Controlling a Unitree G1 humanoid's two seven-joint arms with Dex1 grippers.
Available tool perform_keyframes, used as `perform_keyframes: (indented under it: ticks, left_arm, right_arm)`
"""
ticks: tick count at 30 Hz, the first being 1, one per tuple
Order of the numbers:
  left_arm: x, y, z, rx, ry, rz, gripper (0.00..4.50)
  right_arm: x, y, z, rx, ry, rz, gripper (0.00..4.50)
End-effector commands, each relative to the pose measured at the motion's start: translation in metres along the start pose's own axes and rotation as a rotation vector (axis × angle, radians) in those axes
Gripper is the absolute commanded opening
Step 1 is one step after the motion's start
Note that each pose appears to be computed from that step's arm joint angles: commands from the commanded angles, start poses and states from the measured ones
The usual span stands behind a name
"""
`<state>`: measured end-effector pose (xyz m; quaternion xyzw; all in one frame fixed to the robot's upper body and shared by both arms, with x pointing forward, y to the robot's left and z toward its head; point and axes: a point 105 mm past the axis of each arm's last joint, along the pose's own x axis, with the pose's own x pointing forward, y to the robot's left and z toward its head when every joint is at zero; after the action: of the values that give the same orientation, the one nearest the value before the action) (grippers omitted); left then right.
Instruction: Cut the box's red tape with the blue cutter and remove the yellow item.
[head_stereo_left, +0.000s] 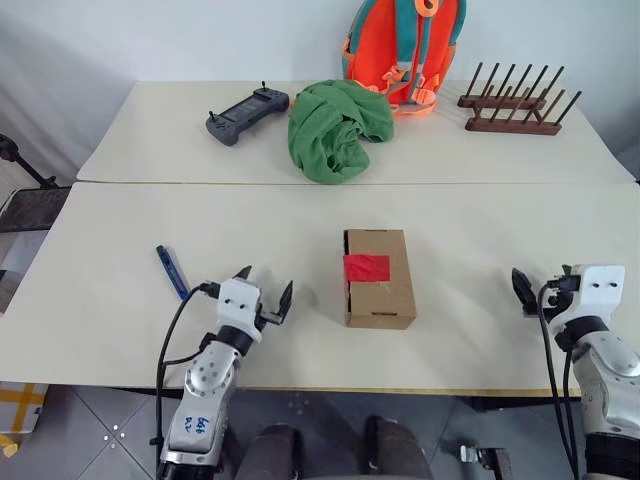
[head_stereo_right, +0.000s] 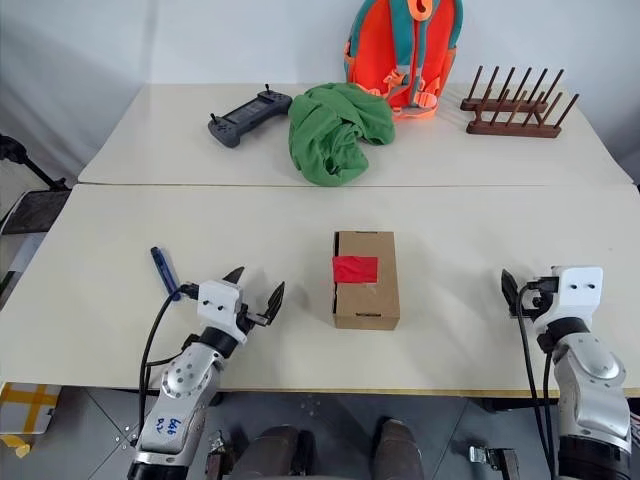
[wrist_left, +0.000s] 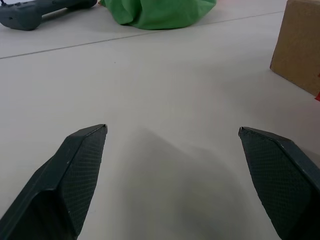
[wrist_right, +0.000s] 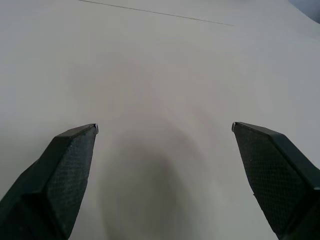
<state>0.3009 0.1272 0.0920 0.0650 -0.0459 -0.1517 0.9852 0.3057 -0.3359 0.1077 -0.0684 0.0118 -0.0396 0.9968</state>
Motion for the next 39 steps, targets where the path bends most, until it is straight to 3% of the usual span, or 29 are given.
perform_keyframes:
  ticks: [1, 6, 8, 11, 23, 24, 28, 34, 39]
  left_arm:
    - [0.001, 0.002, 0.011, 0.02, -0.041, 0.0, 4.48]
    - [0.012, 0.011, 0.001, 0.062, 0.071, 0.049, 4.48]
    - [0.017, 0.004, 0.016, 0.059, -0.017, -0.008, 4.48]
    - [0.026, 0.008, 0.024, 0.086, -0.047, 0.021, 3.93]
    - [0.05, -0.013, 0.023, -0.023, 0.001, -0.19, 0.31]
    - [0.051, -0.014, 0.024, -0.03, 0.001, -0.202, 0.03]
    - [0.057, -0.022, 0.032, -0.106, -0.01, -0.268, 0.03]
    - [0.067, -0.035, 0.041, -0.128, -0.031, -0.328, 0.03]
    - [0.078, -0.054, 0.043, -0.155, -0.037, -0.41, 0.03]
  right_arm:
    - [0.0, -0.01, 0.016, -0.014, -0.052, -0.02, 4.5]
    - [0.004, -0.016, 0.007, 0.012, 0.051, -0.066, 4.5]
    - [0.007, -0.009, 0.008, -0.012, 0.079, -0.017, 4.5]
    - [0.009, -0.006, 0.021, -0.035, 0.048, -0.007, 3.95]
    - [0.006, 0.059, 0.056, -0.065, 0.084, 0.325, 0.0]
    - [0.005, 0.062, 0.057, -0.066, 0.09, 0.342, 0.0]
    - [-0.009, 0.09, 0.062, -0.084, 0.135, 0.504, 0.0]
    - [-0.011, 0.112, 0.069, -0.093, 0.132, 0.614, 0.0]
    - [-0.013, 0.154, 0.066, -0.117, 0.167, 0.807, 0.0]
